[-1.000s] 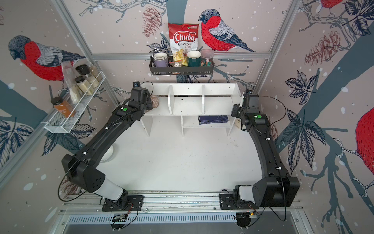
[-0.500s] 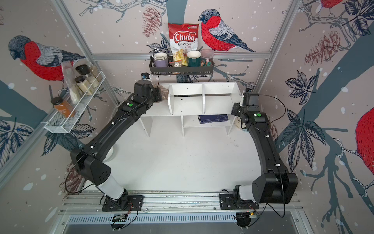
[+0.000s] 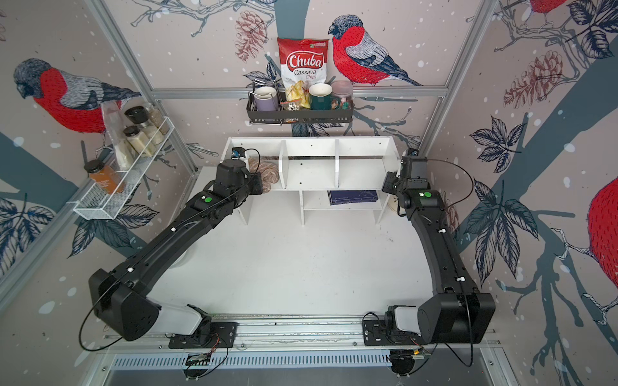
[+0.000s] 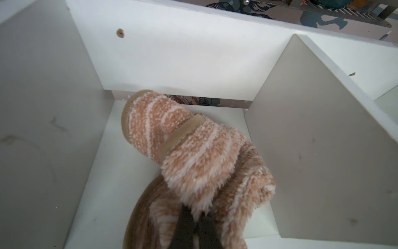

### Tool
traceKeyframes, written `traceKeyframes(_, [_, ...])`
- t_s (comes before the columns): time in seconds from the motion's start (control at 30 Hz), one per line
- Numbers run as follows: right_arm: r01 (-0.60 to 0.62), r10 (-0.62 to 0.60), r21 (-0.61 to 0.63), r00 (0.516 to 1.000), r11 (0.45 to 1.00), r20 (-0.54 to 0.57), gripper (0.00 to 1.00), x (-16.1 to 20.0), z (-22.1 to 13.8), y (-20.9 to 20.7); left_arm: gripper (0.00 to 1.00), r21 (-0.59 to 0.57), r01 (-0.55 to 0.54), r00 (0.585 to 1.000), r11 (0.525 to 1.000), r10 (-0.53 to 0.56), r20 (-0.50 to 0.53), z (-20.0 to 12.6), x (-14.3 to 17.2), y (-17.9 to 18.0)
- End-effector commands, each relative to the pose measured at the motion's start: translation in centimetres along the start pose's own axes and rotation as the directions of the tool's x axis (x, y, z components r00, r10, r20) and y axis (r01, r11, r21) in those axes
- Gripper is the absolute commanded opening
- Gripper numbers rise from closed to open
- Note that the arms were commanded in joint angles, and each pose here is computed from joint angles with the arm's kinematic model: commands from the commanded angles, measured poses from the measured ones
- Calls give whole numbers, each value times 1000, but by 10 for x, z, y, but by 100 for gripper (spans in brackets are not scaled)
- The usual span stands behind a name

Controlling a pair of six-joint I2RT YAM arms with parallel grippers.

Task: Wipe the bookshelf clean with a cloth
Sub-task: Wipe the dust from the shelf.

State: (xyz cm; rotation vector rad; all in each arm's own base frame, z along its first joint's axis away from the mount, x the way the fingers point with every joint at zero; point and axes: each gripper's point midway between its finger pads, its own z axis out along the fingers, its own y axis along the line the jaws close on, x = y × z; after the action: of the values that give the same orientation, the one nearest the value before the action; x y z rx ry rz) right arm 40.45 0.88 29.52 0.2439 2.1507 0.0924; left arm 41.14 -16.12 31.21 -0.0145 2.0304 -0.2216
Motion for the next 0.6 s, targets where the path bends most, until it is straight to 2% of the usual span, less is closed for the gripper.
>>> traceKeyframes(0.0, [-144,144,-5,989,990,-35,0,7,3,0,0,-54,-27,1000,998,26,-5,-4,1,12])
traceKeyframes(0.1, [-148,146,-25,988,989,-47,0,7,4,4,0,-108,-39,999,993,39,-4,-3,0,23])
traceKeyframes(0.3, [-158,155,-43,986,987,-57,0,10,5,10,0,-232,31,999,972,-26,25,5,-37,66])
traceKeyframes(0.43, [-166,163,-40,985,985,-60,0,13,5,12,0,-202,44,996,978,-26,91,8,-76,56])
traceKeyframes(0.57, [-179,176,-41,982,983,-65,0,14,8,13,0,-89,78,990,993,-67,121,28,-95,31])
